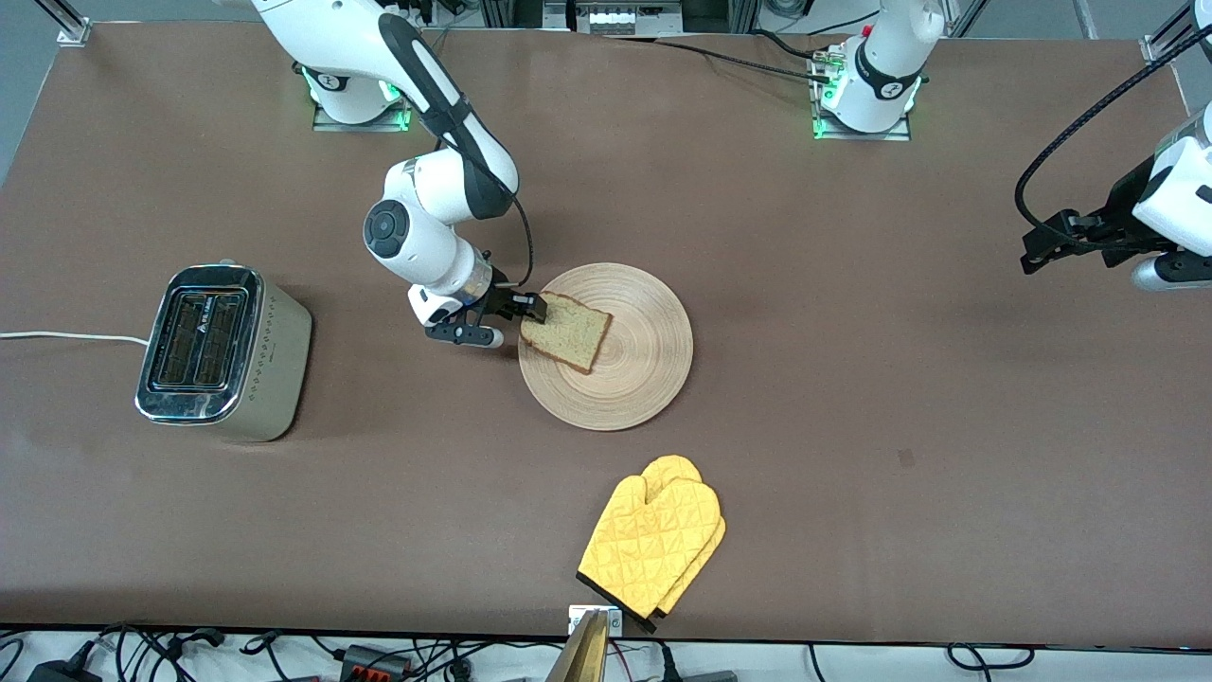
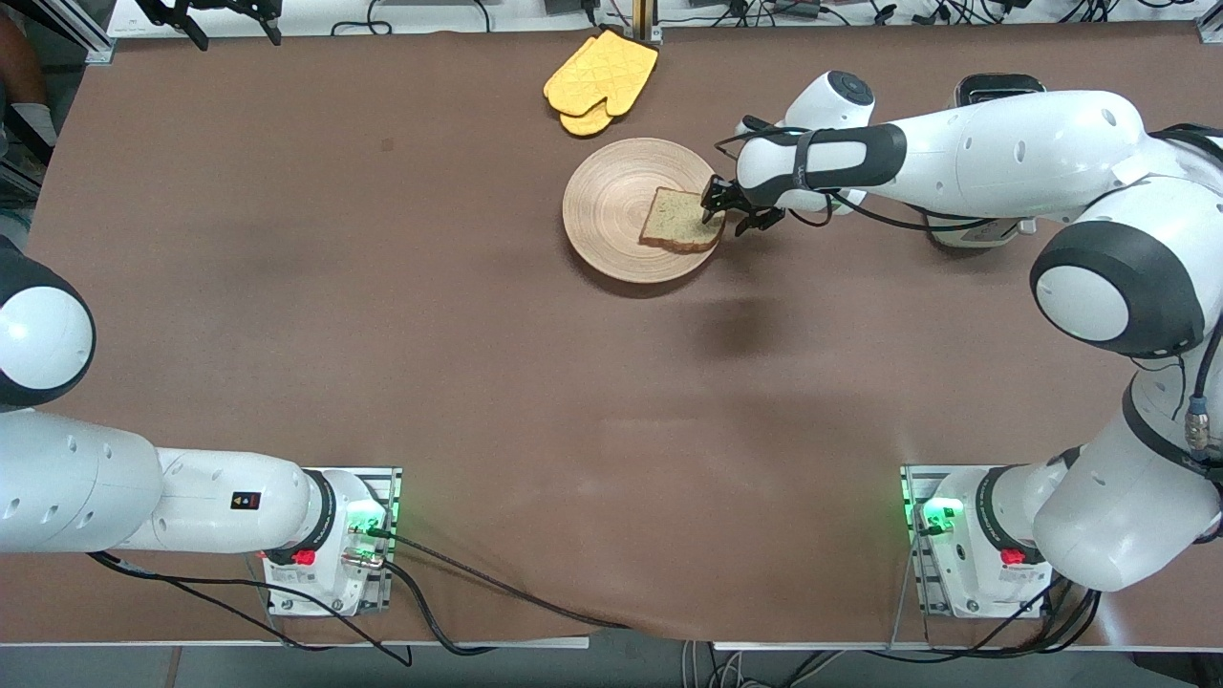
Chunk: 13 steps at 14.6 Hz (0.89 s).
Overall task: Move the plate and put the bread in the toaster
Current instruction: 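Lower the right gripper and close it on the bread slice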
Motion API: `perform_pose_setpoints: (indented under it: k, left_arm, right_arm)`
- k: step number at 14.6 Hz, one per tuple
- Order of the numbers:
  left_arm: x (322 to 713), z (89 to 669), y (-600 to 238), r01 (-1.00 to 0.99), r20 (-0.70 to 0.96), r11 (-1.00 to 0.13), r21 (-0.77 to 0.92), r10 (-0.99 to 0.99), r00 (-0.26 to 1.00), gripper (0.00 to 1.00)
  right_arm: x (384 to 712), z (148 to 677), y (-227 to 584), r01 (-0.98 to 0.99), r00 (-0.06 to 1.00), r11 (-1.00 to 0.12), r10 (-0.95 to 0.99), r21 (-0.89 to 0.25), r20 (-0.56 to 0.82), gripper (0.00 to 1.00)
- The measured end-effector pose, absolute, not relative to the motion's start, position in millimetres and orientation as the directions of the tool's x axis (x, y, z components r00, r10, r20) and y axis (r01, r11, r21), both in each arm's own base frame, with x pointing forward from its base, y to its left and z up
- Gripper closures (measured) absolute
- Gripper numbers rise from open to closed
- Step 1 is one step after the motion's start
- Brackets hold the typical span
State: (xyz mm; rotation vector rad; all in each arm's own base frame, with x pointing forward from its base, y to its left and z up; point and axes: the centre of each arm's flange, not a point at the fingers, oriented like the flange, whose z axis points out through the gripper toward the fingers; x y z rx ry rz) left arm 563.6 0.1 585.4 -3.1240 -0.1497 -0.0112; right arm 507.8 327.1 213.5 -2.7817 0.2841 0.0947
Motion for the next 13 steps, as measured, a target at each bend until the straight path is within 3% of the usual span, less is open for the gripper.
perform_pose_setpoints:
  k: [7,9,13]
  left_arm:
    - [563.6,585.4,0.1,0.096,0.008,-0.995,-0.014,0.096,0.995,0.0]
    - [563.6,585.4,0.1,0.096,0.008,-0.995,-0.014,0.096,0.995,0.0]
    - [563.6,585.4,0.1,0.096,0.008,-0.995,-0.014,0.096,0.995,0.0]
  right_arm:
    - [512.4,220.4,321.3,-0.215,0.976,-0.92,-0.188,-0.327,-0.114,0.32]
    - [512.5,220.5,321.3,-0.215,0.976,-0.92,-0.188,-0.327,-0.114,0.48]
    - [512.2,220.3,321.6,-0.219,0.975,-0.92,-0.191,-0.326,-0.117,0.48]
